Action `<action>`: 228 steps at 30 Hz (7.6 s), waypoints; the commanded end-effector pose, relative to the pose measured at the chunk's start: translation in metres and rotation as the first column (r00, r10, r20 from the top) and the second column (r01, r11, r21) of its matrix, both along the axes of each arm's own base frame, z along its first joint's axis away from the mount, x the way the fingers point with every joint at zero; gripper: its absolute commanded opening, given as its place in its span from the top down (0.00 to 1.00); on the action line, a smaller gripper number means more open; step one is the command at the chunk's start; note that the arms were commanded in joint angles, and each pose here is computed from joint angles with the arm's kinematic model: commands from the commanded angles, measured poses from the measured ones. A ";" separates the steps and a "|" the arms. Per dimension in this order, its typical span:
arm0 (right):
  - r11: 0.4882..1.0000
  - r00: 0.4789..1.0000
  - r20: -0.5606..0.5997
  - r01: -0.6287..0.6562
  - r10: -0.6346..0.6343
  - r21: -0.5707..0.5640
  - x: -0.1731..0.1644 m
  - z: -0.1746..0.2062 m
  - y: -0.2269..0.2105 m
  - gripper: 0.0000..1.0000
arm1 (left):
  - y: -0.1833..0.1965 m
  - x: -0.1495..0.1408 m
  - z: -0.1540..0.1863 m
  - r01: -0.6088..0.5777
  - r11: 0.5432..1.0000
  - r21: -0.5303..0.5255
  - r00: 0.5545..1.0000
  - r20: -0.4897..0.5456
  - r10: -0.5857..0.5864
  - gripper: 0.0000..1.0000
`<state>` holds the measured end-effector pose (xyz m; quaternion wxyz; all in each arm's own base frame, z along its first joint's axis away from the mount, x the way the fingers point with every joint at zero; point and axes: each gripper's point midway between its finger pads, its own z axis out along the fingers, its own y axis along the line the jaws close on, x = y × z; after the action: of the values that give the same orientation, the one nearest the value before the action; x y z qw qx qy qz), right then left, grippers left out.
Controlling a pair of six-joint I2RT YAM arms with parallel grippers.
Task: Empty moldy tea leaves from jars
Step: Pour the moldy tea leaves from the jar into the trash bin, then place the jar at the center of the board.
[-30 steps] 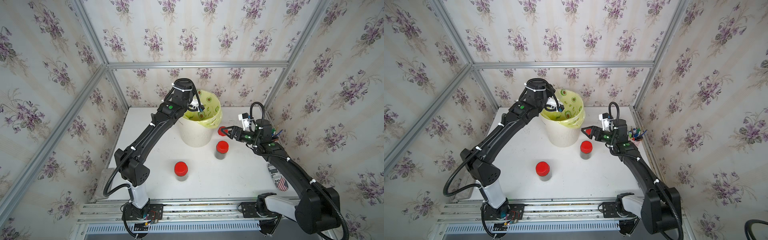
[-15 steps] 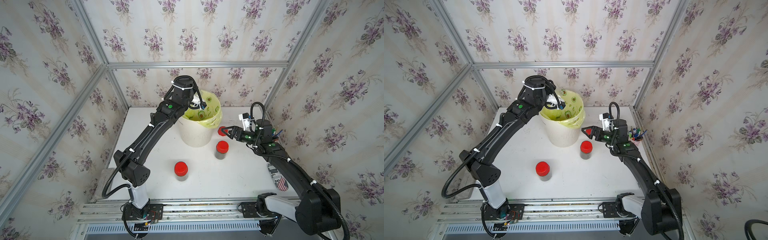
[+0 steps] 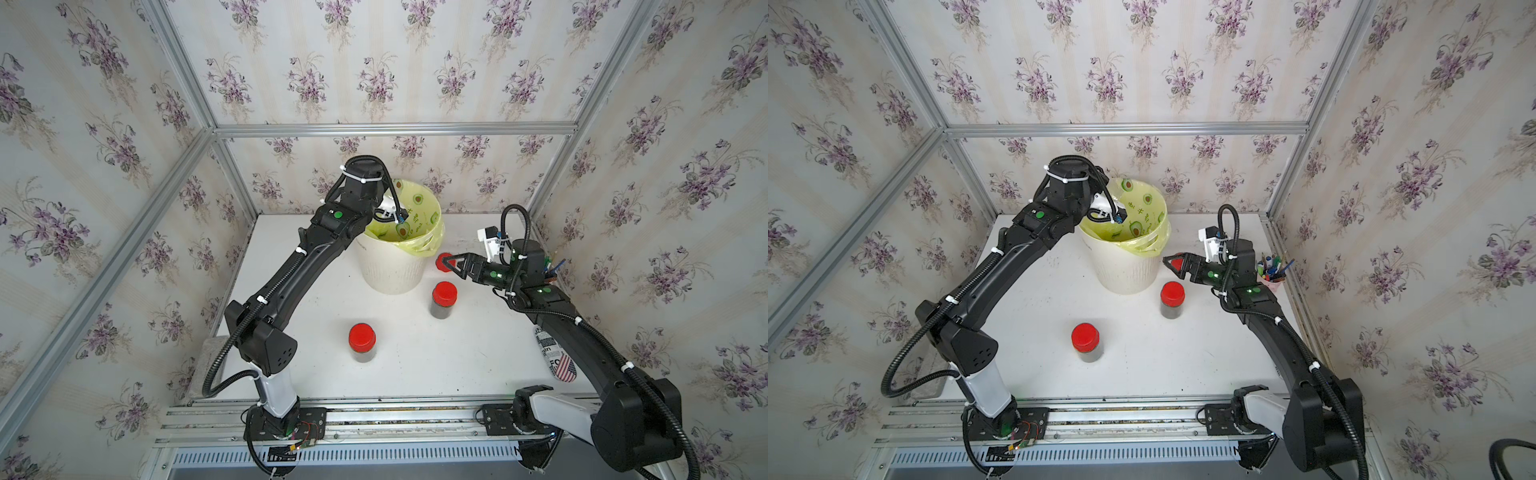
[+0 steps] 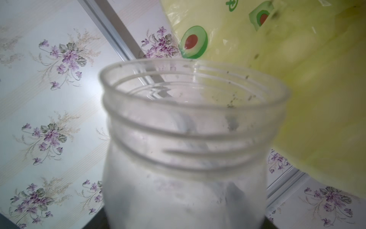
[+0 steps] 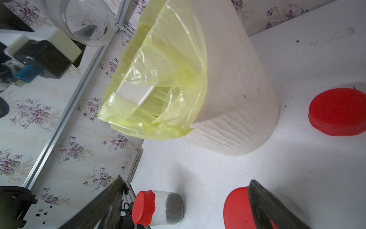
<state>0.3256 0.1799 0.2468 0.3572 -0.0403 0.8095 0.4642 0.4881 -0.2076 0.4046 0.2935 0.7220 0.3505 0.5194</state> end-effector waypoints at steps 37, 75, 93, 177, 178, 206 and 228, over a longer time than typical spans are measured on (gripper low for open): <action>0.999 0.958 0.287 0.019 -0.031 0.044 0.039 0.143 0.021 0.38 | -0.021 -0.037 0.032 0.043 0.648 -0.761 0.998 -0.002 -0.068 0.38; 0.991 0.938 0.325 -0.132 0.123 0.006 0.092 0.166 0.123 0.49 | -0.030 -0.056 0.025 0.102 0.621 -0.777 0.986 -0.005 -0.168 0.37; 0.982 0.932 0.317 -0.187 0.176 0.003 0.089 0.165 0.144 0.76 | -0.034 -0.056 0.017 0.102 0.617 -0.781 0.981 -0.022 -0.191 0.37; 0.548 0.973 -0.074 -0.184 0.217 -0.816 -0.074 0.024 0.085 1.00 | 0.118 -0.097 0.067 -0.129 -0.398 -0.908 0.966 -0.206 0.159 0.00; 0.525 0.974 -0.088 -0.188 0.211 -0.830 -0.075 0.017 0.084 1.00 | 0.117 -0.100 0.068 -0.132 -0.411 -0.902 0.968 -0.207 0.144 0.00; 0.266 0.972 -0.214 -0.233 0.100 -0.935 -0.086 -0.089 0.087 1.00 | 0.122 -0.112 0.055 -0.155 -0.474 -0.867 0.963 -0.240 0.125 0.00; 0.241 0.975 -0.212 -0.221 0.065 -0.945 -0.086 -0.133 0.094 1.00 | 0.119 -0.111 0.053 -0.165 -0.476 -0.864 0.963 -0.245 0.109 0.00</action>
<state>0.2367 0.2758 0.1170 0.1572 -0.3045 0.9358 -0.0827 0.3755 -0.0876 0.4548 0.6822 0.0892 0.7257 0.0065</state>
